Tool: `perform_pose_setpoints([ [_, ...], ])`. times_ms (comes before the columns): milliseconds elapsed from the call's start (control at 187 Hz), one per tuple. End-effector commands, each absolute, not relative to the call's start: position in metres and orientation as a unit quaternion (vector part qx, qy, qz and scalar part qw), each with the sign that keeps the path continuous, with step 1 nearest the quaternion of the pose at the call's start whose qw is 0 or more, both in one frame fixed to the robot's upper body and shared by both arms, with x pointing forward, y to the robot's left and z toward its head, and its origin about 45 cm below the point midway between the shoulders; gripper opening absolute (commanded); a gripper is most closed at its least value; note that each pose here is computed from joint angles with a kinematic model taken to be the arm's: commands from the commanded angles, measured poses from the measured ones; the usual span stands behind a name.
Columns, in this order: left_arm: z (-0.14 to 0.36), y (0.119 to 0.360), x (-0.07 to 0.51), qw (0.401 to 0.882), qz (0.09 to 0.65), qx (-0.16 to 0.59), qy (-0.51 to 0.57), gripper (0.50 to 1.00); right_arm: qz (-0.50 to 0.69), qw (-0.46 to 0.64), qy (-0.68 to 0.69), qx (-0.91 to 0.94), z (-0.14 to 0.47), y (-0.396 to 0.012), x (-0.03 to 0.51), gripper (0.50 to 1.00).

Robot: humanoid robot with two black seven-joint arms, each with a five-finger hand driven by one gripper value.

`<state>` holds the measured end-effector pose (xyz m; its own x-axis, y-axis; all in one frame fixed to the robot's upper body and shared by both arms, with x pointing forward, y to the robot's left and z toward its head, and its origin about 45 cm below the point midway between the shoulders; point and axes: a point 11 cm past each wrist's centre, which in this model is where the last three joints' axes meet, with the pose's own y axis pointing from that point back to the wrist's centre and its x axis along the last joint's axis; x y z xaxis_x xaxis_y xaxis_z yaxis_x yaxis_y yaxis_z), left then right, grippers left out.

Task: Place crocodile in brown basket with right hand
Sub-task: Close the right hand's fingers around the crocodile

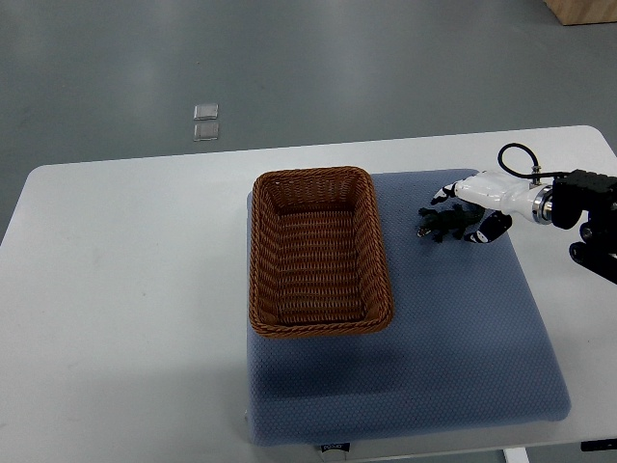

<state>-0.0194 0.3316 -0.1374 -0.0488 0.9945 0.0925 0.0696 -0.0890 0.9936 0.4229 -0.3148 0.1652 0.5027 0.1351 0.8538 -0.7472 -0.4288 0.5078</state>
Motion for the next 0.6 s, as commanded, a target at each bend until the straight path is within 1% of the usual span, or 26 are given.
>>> perform_pose_setpoints([
  [0,-0.1374,0.3316,-0.0194,0.447,0.518,0.526,0.506,1.0,0.451,0.488,-0.213,0.717,0.1644,-0.3122,0.4228,0.797],
  [229,-0.1374,0.3316,-0.0194,0.446,0.518,0.525,0.506,1.0,0.454,0.49,-0.208,0.715,0.1615,-0.3124,0.4209,0.791],
  [374,-0.1374,0.3316,-0.0194,0.447,0.518,0.526,0.506,1.0,0.457,0.487,-0.21,0.714,0.1617,-0.3115,0.4209,0.756],
  [438,-0.1374,0.3316,-0.0194,0.447,0.518,0.526,0.506,1.0,0.457,0.487,-0.21,0.714,0.162,-0.3113,0.4211,0.721],
  [486,-0.1374,0.3316,-0.0194,0.446,0.518,0.525,0.506,1.0,0.457,0.488,-0.211,0.713,0.1622,-0.3123,0.4212,0.678],
  [496,-0.1374,0.3316,-0.0194,0.446,0.518,0.525,0.506,1.0,0.457,0.488,-0.211,0.713,0.1622,-0.3123,0.4212,0.678],
  [512,-0.1374,0.3316,-0.0194,0.446,0.518,0.525,0.506,1.0,0.457,0.488,-0.211,0.713,0.1622,-0.3123,0.4212,0.656],
  [518,-0.1374,0.3316,-0.0194,0.446,0.518,0.525,0.506,1.0,0.457,0.488,-0.211,0.713,0.1622,-0.3123,0.4212,0.656],
  [523,-0.1374,0.3316,-0.0194,0.446,0.518,0.525,0.506,1.0,0.457,0.487,-0.21,0.714,0.162,-0.3115,0.4212,0.644],
  [528,-0.1374,0.3316,-0.0194,0.446,0.518,0.525,0.506,1.0,0.457,0.487,-0.21,0.714,0.162,-0.3115,0.4212,0.643],
  [544,-0.1374,0.3316,-0.0194,0.446,0.518,0.525,0.506,1.0,0.457,0.488,-0.211,0.713,0.1622,-0.3123,0.4212,0.615],
  [550,-0.1374,0.3316,-0.0194,0.446,0.518,0.525,0.506,1.0,0.457,0.488,-0.211,0.713,0.1622,-0.3123,0.4212,0.615],
  [555,-0.1374,0.3316,-0.0194,0.446,0.518,0.525,0.506,1.0,0.457,0.488,-0.211,0.713,0.1622,-0.3123,0.4212,0.601],
  [560,-0.1374,0.3316,-0.0194,0.446,0.518,0.525,0.506,1.0,0.457,0.488,-0.211,0.713,0.1622,-0.3123,0.4212,0.601],
  [566,-0.1374,0.3316,-0.0194,0.446,0.518,0.525,0.506,1.0,0.457,0.487,-0.21,0.714,0.162,-0.3115,0.4212,0.584],
  [582,-0.1374,0.3316,-0.0194,0.446,0.518,0.525,0.506,1.0,0.458,0.487,-0.211,0.713,0.1621,-0.3115,0.4213,0.572],
  [587,-0.1374,0.3316,-0.0194,0.446,0.518,0.525,0.506,1.0,0.458,0.487,-0.211,0.713,0.1621,-0.3115,0.4213,0.558],
  [592,-0.1374,0.3316,-0.0194,0.446,0.518,0.525,0.506,1.0,0.458,0.487,-0.211,0.713,0.1621,-0.3115,0.4213,0.558],
])
